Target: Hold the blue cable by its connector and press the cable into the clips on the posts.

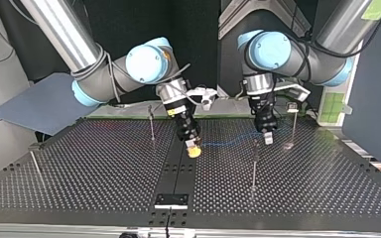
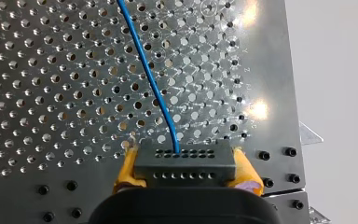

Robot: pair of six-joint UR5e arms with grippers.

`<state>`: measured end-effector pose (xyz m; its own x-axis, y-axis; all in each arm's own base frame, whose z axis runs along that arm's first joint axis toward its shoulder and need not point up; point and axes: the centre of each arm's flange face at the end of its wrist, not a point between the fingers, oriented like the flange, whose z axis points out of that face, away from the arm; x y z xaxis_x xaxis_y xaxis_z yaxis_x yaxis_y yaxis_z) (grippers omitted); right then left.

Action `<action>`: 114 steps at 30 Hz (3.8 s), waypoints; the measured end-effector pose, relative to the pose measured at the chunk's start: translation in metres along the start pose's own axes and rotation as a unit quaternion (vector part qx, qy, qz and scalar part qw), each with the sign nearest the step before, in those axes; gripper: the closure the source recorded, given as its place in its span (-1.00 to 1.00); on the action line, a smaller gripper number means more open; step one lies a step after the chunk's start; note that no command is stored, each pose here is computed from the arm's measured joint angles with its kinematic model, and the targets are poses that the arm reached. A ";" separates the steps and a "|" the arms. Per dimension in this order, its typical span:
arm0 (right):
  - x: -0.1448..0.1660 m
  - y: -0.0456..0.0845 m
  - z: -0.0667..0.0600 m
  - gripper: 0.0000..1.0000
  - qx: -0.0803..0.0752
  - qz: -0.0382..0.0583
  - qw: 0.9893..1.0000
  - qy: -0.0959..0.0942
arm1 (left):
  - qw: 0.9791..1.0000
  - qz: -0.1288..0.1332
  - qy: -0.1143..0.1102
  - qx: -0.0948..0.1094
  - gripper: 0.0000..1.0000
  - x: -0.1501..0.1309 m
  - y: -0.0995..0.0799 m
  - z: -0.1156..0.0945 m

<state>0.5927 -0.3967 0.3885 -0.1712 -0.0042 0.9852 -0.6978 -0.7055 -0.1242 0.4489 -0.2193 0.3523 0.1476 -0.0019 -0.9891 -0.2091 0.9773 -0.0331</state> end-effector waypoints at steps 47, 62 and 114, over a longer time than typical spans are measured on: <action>-0.043 0.014 0.028 1.00 0.004 0.006 1.000 -0.017 | 1.000 0.004 -0.001 -0.001 1.00 0.017 0.020 0.079; -0.039 0.034 0.038 1.00 -0.005 0.006 1.000 -0.008 | 1.000 0.011 0.009 0.012 1.00 0.029 0.028 0.113; -0.041 0.043 0.038 1.00 -0.007 0.010 1.000 -0.018 | 0.995 -0.035 0.089 0.007 -1.00 0.045 0.049 0.053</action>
<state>0.5958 -0.4539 0.3467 -0.1598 -0.0448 0.9861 -0.7036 -0.6955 -0.1456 0.4965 -0.1608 0.3136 -0.0136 -0.1059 -0.9943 -0.1912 0.9763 -0.1013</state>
